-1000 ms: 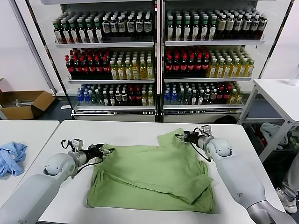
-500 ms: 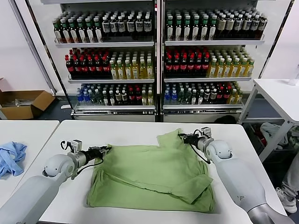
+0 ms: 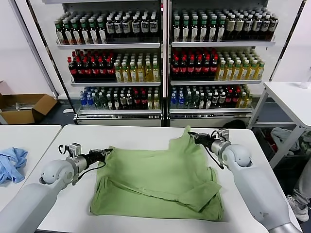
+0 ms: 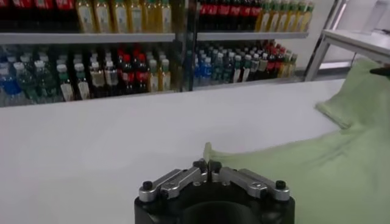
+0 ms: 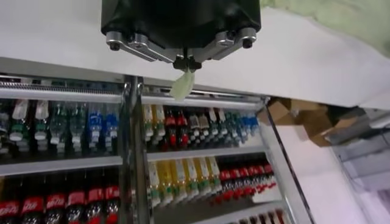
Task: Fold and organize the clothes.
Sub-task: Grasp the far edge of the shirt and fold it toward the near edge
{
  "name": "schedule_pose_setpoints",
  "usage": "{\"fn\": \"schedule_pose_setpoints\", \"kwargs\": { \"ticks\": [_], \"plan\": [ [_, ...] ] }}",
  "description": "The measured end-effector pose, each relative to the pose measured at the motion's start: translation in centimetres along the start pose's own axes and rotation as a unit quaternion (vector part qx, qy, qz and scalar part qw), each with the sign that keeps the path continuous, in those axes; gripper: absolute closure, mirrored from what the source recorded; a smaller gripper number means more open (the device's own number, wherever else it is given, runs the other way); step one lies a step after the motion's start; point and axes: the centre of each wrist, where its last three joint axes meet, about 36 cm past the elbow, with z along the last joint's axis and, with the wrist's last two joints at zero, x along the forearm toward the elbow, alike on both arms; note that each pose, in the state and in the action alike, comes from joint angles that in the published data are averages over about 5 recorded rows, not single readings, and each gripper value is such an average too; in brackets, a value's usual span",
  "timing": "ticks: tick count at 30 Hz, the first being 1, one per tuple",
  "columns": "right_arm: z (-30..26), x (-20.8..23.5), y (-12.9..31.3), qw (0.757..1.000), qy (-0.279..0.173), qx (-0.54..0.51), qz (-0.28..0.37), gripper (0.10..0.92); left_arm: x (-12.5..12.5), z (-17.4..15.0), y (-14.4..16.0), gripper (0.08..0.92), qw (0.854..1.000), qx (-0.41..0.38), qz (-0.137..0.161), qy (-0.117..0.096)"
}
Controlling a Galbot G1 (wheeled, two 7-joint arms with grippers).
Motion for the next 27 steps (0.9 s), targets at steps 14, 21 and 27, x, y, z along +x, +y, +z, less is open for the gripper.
{"fn": "schedule_pose_setpoints", "kwargs": {
  "ticks": [14, 21, 27],
  "plan": [
    [3.6, 12.1, 2.5, 0.998, -0.046, -0.051, -0.007, 0.915, 5.6, 0.4, -2.8, 0.913, 0.999, -0.027, -0.019, -0.001],
    [6.3, 16.4, 4.3, 0.997, -0.033, -0.069, 0.001, 0.912, 8.4, 1.4, -3.5, 0.913, 0.999, -0.033, -0.025, 0.014],
    [7.5, 17.0, 5.1, 0.998, -0.014, -0.063, 0.025, 0.798, 9.0, 2.4, -4.2, 0.913, 0.999, -0.031, -0.018, 0.021]
  ]
}}
